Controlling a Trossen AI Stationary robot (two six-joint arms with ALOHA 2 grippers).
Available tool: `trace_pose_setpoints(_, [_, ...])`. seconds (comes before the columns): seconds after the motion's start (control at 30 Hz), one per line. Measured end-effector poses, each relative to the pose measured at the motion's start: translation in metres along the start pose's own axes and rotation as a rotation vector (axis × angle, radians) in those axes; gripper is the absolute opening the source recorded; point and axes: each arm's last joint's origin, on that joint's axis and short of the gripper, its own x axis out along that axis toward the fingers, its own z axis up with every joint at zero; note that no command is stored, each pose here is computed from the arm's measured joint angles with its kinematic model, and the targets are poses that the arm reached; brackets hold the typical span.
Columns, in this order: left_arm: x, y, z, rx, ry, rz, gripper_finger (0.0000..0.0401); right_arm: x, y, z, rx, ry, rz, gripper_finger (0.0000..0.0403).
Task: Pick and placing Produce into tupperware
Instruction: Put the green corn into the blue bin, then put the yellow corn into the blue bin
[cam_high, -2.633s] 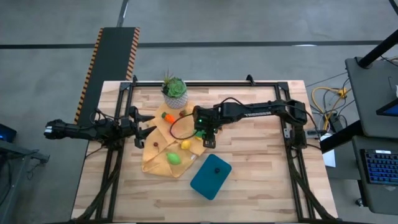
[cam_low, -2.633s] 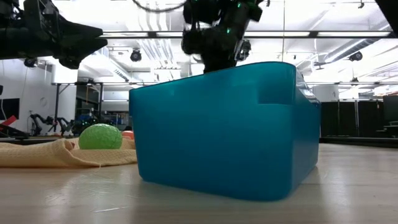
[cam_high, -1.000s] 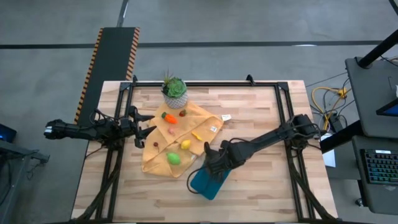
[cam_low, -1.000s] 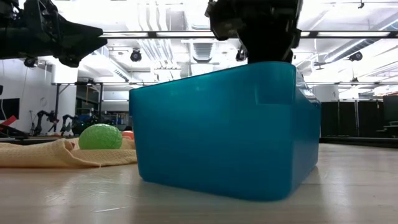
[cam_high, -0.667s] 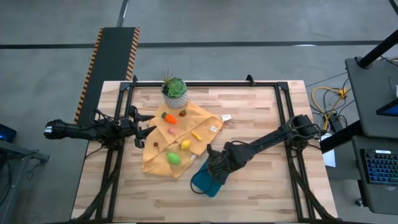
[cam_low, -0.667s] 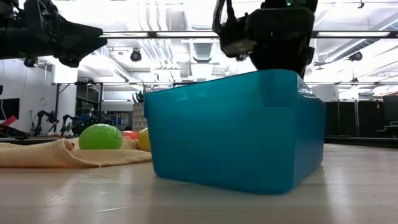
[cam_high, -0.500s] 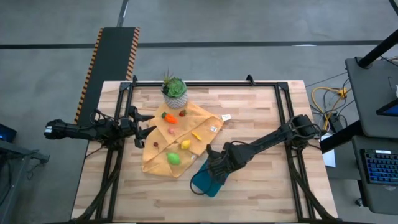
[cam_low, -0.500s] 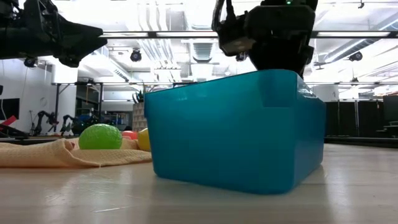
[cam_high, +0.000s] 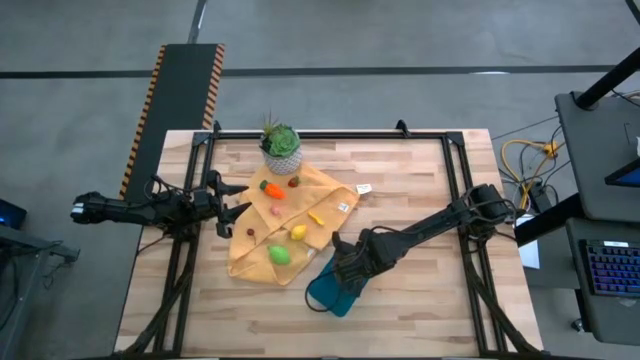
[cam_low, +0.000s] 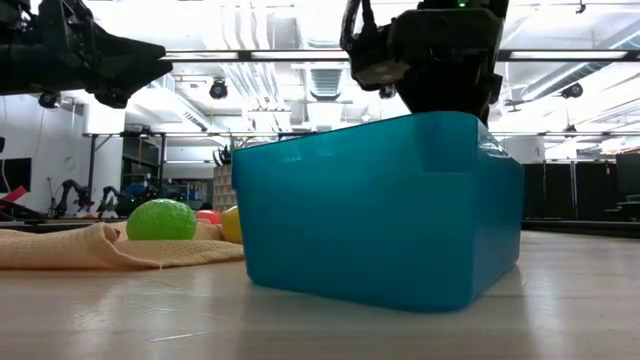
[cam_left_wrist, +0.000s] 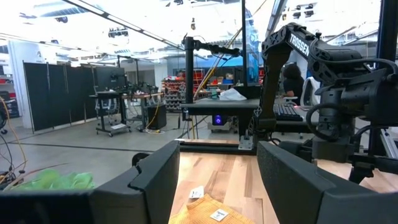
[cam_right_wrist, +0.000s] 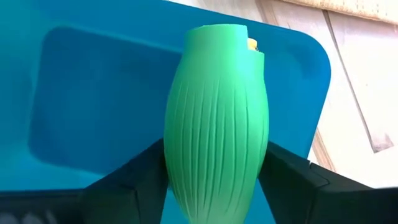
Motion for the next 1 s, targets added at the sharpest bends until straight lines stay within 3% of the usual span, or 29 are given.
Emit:
trace_pose_setpoints(0.43, [0.000,0.000,0.000,0.000,0.000,0.000,0.0202,-0.001,0.001,0.001,-0.006,-0.005,0.004,0.0269])
trace_pose_setpoints(0.8, [0.000,0.000,0.000,0.000,-0.001,0.000,0.0202,-0.013,0.000,0.003,-0.023,-0.049,0.029,0.0262])
trace_pose_setpoints(1.0, [0.000,0.000,0.000,0.000,-0.001,0.000,0.0202,-0.035,-0.005,0.007,-0.050,-0.154,0.017,0.0254])
